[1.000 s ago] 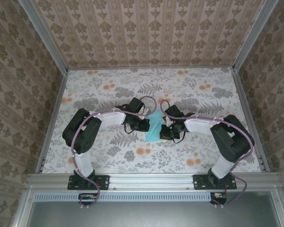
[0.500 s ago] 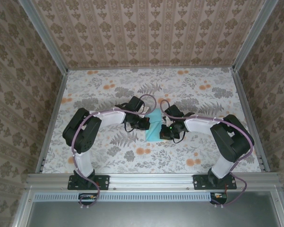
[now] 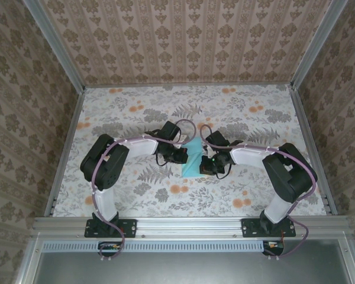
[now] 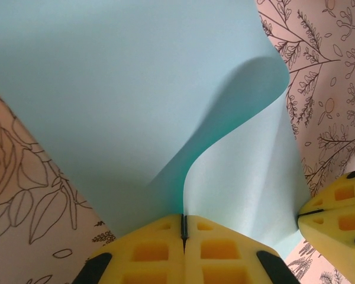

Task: Fold a paper plane with a square sheet of paper (fold left side to right side)
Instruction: Fold the triangle a second time at the center of the table.

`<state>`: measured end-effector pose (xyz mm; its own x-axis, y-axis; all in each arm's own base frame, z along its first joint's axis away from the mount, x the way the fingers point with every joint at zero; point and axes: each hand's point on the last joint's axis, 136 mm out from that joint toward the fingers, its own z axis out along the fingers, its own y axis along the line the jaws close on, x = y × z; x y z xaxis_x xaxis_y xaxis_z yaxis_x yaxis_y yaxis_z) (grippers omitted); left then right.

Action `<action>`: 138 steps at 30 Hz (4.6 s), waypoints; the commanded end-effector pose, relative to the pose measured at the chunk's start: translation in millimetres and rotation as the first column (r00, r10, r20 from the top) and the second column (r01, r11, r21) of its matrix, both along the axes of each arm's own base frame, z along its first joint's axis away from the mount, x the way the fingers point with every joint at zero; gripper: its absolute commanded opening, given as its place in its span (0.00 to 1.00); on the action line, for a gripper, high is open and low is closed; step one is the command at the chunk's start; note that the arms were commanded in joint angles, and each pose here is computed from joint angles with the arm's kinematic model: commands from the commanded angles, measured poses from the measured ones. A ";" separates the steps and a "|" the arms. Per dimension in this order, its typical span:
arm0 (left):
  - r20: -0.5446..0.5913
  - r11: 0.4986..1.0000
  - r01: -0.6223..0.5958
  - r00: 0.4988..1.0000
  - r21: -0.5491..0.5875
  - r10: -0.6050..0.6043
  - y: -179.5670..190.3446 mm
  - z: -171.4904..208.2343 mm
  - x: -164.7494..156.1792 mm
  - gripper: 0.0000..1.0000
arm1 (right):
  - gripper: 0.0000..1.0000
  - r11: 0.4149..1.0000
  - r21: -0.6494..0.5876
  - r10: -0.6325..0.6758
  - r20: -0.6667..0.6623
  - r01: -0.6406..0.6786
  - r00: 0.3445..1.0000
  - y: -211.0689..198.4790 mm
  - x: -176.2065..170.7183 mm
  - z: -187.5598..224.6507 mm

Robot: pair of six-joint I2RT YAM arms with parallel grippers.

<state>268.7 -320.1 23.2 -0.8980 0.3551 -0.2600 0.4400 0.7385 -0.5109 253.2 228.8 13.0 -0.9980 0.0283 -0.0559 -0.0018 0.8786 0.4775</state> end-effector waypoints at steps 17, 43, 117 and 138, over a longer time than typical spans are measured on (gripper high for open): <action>-0.012 0.999 0.032 0.999 0.031 -0.032 3.7 -9.4 -2.0 0.05 | 0.00 0.961 0.265 -0.109 0.107 0.077 0.988 17.8 34.6 39.7; -0.010 0.998 0.043 0.999 0.036 -0.042 0.2 -10.9 -4.1 0.05 | 0.00 0.963 0.260 -0.101 0.081 0.076 0.992 45.1 60.3 12.4; -0.185 0.997 0.056 0.981 -0.052 -0.064 -4.7 -1.2 -66.3 0.21 | 0.00 0.996 0.050 -0.073 -0.027 0.075 0.997 9.7 24.5 -27.9; -0.185 0.999 0.038 0.982 0.033 -0.031 14.3 -20.1 -69.5 0.18 | 0.00 0.997 0.042 -0.064 -0.020 0.065 0.998 8.6 24.8 -25.9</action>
